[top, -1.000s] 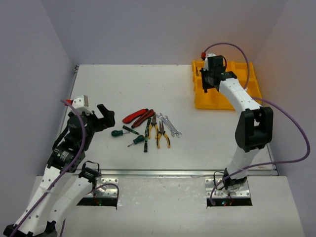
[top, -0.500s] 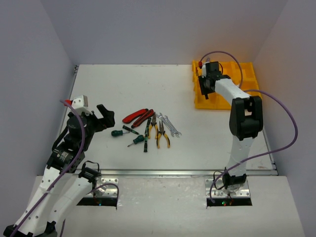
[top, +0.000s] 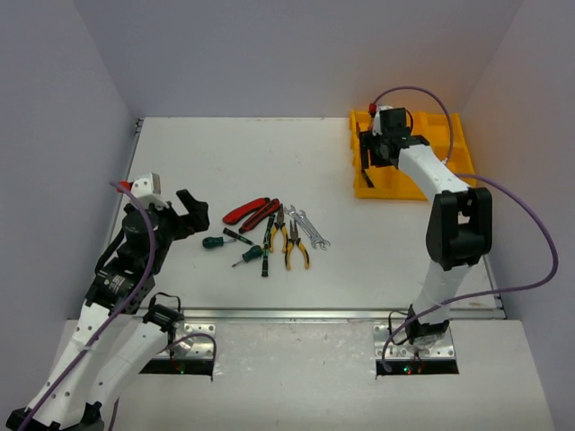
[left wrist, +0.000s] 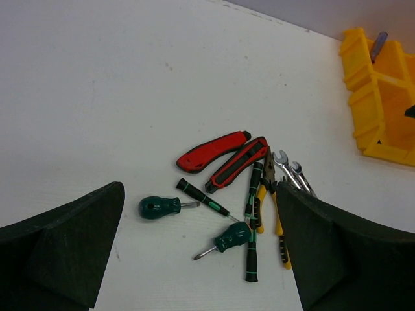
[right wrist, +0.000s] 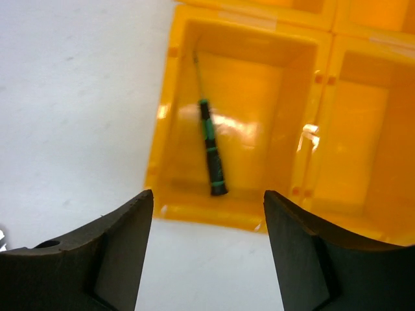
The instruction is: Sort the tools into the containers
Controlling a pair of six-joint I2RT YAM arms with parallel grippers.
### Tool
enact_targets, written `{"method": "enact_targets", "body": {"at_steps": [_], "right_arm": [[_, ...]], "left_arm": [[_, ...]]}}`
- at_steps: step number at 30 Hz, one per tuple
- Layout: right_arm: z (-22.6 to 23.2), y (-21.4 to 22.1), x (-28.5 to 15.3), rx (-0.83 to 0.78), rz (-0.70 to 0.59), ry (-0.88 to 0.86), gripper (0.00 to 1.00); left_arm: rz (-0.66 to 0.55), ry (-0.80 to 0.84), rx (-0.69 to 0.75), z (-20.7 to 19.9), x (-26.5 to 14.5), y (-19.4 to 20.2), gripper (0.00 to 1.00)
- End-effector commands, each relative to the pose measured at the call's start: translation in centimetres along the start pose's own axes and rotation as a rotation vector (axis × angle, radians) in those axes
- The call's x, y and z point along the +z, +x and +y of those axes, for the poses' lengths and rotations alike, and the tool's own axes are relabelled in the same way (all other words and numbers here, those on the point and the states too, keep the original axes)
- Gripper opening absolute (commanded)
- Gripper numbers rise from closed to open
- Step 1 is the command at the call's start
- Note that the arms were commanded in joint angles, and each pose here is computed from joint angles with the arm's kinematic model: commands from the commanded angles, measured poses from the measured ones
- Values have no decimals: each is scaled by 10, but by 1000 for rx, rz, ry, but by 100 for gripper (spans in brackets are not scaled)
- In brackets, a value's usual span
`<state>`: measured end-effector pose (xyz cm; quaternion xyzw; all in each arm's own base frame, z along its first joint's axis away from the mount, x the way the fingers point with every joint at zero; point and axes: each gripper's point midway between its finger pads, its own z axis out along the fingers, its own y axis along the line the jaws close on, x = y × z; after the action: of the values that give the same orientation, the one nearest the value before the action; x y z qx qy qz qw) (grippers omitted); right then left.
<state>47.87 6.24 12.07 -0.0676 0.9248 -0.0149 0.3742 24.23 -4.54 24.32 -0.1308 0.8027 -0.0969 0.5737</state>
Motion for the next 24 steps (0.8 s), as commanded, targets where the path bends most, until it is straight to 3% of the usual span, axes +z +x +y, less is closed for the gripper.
{"method": "enact_targets", "body": {"at_steps": [1,3,9,19,24], "right_arm": [[105,4,-62,-40,-74,-222,69],[146,35,-72,-94,-25,-316,65],[209,108,-72,-219,125,-384,33],[276,126,-66,-2,114,-374,33],[306,133,-57,14,114,-324,33]], "left_arm": [[-26,14,8,-6,4,-7,100],[-24,10,8,-5,5,-7,100],[-9,9,12,-6,8,-4,100],[-5,-8,16,-4,9,-3,100],[-8,-7,14,-3,8,-3,100]]}}
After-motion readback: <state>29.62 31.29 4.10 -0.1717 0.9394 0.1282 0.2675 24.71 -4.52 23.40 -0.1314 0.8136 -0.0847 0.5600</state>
